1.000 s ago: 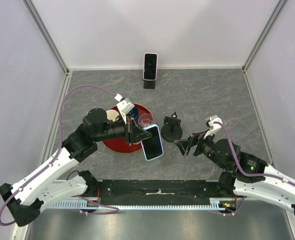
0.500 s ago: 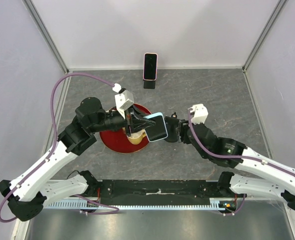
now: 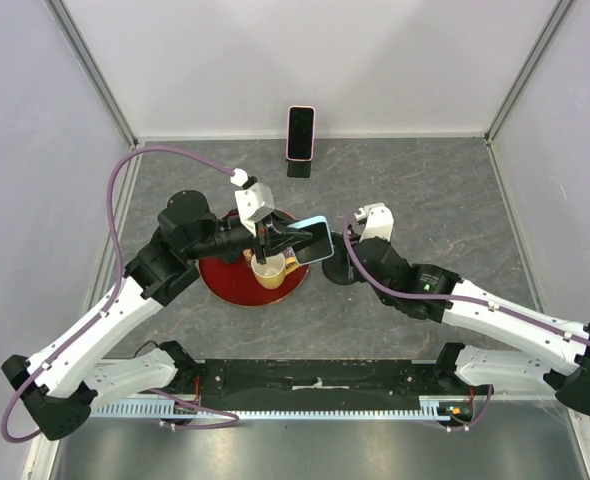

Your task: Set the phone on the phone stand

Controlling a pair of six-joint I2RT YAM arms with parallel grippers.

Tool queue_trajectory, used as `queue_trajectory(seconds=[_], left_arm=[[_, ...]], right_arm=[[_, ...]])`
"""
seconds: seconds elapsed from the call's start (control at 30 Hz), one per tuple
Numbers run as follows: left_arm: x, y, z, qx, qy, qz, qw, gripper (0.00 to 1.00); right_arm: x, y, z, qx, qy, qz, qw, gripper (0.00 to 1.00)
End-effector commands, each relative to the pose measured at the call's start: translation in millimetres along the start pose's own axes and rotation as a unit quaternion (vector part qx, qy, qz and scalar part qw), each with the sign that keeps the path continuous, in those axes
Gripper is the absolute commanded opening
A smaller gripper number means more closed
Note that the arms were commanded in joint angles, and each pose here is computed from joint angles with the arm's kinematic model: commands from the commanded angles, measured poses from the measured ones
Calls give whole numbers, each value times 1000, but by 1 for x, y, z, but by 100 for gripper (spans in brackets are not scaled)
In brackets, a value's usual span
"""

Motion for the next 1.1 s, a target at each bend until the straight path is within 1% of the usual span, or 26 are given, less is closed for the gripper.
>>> queue_trajectory(seconds=[0.0, 0.13, 0.17, 0.4, 0.57, 0.63, 0.67, 0.7, 0.77, 0.8, 0.9, 0.93, 1.0, 1.07], left_arm=[[6, 17, 8, -56, 12, -55, 997, 2], [7, 6, 17, -44, 18, -41, 998, 2], [6, 7, 17, -46, 13, -50, 998, 2], [-2, 2, 23, -36, -3, -59, 998, 2], [-19, -7, 27, -19, -38, -56, 998, 2], [-25, -10, 29, -16, -49, -54, 997, 2], [-31, -14, 32, 4, -51, -45, 998, 2], [-34, -15, 34, 8, -50, -41, 998, 2], [-37, -19, 36, 8, -53, -35, 998, 2], [-38, -21, 37, 7, -53, -34, 998, 2], [-35, -18, 34, -3, -59, -47, 997, 2], [-35, -17, 32, -7, -69, -51, 996, 2], [-36, -15, 29, -11, -83, -60, 995, 2], [-38, -10, 25, -22, -108, -79, 991, 2]], right_arm=[[-8, 13, 4, -23, -2, -32, 999, 43], [-14, 16, 4, -28, -9, -33, 999, 42], [-16, 16, 4, -27, -10, -31, 999, 41], [-17, 13, -7, -26, -35, -28, 999, 31], [-19, 13, -19, -25, -57, -36, 997, 27], [-20, 13, -20, -14, -56, -37, 998, 23], [-21, 13, -20, -9, -55, -33, 998, 21], [-21, 13, -22, 3, -56, -33, 998, 15], [-21, 14, -25, 14, -55, -32, 998, 6], [-21, 13, -25, 24, -48, -27, 998, 0], [-20, 16, -26, 56, -26, -23, 998, 0], [-20, 18, -27, 73, -20, -22, 997, 0], [-20, 22, -27, 81, -8, -21, 996, 0], [-20, 23, -26, 94, 21, -13, 995, 0]])
Point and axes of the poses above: each gripper's point midway between its finger pads, its own x axis back along the fingers, its own z axis along the line the jaws close on, y = z × x, the point moved 6 cm from there along x, back along the fingers, and after that the axes turned 8 degrees about -x, right-handed, at the moved point
